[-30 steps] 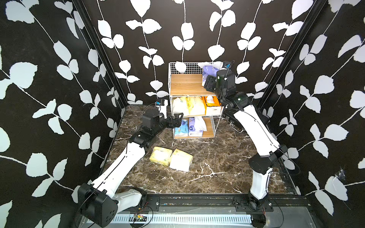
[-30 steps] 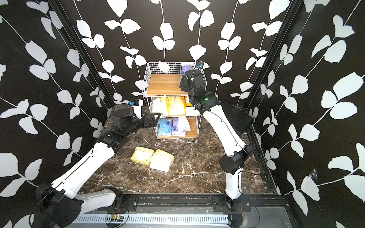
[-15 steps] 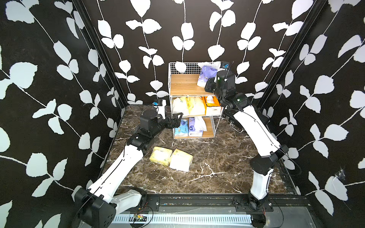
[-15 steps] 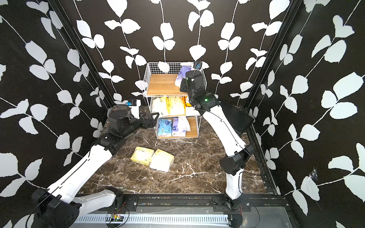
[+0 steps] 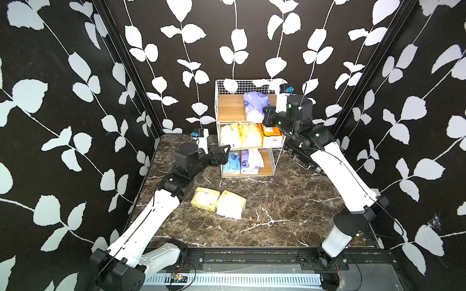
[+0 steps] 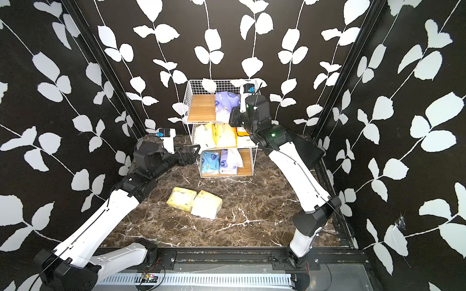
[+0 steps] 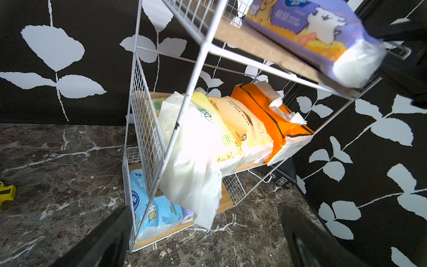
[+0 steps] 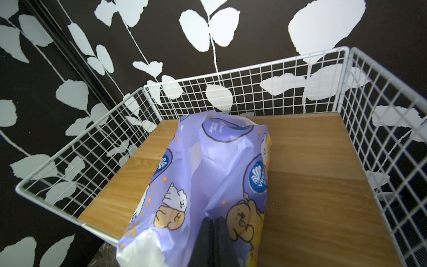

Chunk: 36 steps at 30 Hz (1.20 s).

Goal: Remove the tissue boxes from the shelf
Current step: Pick up a box of tissues from the shelf.

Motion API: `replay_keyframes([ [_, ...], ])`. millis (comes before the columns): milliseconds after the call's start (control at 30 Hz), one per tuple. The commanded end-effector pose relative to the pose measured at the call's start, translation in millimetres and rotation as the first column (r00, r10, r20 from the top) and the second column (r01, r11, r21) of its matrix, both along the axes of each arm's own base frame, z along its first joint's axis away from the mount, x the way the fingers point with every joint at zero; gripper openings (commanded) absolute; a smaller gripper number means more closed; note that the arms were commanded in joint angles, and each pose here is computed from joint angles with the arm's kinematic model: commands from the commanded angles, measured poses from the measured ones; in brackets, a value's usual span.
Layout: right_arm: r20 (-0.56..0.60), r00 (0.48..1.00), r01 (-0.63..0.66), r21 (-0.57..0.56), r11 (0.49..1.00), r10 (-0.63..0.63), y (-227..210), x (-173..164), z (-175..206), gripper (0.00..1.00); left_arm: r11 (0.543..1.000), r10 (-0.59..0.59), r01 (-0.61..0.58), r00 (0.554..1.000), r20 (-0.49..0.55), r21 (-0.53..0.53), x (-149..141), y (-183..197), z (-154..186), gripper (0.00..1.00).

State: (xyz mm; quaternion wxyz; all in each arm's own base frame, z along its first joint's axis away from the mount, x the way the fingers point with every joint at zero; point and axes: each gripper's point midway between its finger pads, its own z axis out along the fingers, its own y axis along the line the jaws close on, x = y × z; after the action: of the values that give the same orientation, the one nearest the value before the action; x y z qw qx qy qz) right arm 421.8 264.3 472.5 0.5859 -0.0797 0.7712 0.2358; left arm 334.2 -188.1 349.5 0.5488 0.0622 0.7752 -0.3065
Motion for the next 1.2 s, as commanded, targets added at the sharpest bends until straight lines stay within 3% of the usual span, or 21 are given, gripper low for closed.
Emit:
replay_keyframes([
  [0, 0.005, 1.0, -0.015, -0.027, 1.0, 0.015, -5, -10, -1, 0.0, 1.0, -0.002, 0.002, 1.0, 0.008, -0.019, -6, 0, 5, 0.99],
  [67, -0.005, 1.0, 0.0, -0.031, 1.0, 0.0, -12, -9, -2, 0.23, 1.0, -0.01, 0.01, 1.0, 0.01, -0.022, -6, -2, 7, 0.99],
  [133, -0.005, 1.0, 0.0, -0.018, 1.0, 0.0, -14, -8, 1, 0.59, 1.0, -0.012, 0.012, 1.0, 0.007, -0.022, -5, -3, 7, 0.99],
  [233, 0.011, 1.0, 0.012, 0.001, 1.0, -0.012, -18, -9, 12, 0.73, 1.0, -0.012, 0.012, 1.0, 0.009, -0.022, -5, -3, 8, 0.99],
  [333, 0.022, 1.0, 0.006, 0.023, 1.0, -0.006, -21, -9, 19, 0.78, 1.0, -0.013, 0.013, 1.0, 0.012, -0.019, -6, -3, 8, 0.99],
  [600, -0.031, 0.992, -0.117, 0.109, 0.987, 0.121, -2, -10, 10, 0.79, 1.0, -0.013, 0.014, 1.0, 0.021, -0.01, -5, -3, 10, 0.99],
  [933, -0.079, 0.988, -0.125, 0.093, 0.988, 0.132, 2, -8, -10, 0.66, 1.0, -0.019, 0.019, 0.999, 0.027, -0.019, -4, -5, 12, 0.99],
  [1067, -0.082, 0.988, -0.125, 0.103, 0.987, 0.134, 4, -7, -13, 0.55, 0.999, -0.024, 0.025, 0.999, 0.028, -0.03, -3, -7, 15, 0.99],
  [1167, -0.076, 0.987, -0.13, 0.114, 0.985, 0.139, 5, -6, -10, 0.38, 0.999, -0.027, 0.028, 0.999, 0.026, -0.036, -4, -8, 17, 0.99],
])
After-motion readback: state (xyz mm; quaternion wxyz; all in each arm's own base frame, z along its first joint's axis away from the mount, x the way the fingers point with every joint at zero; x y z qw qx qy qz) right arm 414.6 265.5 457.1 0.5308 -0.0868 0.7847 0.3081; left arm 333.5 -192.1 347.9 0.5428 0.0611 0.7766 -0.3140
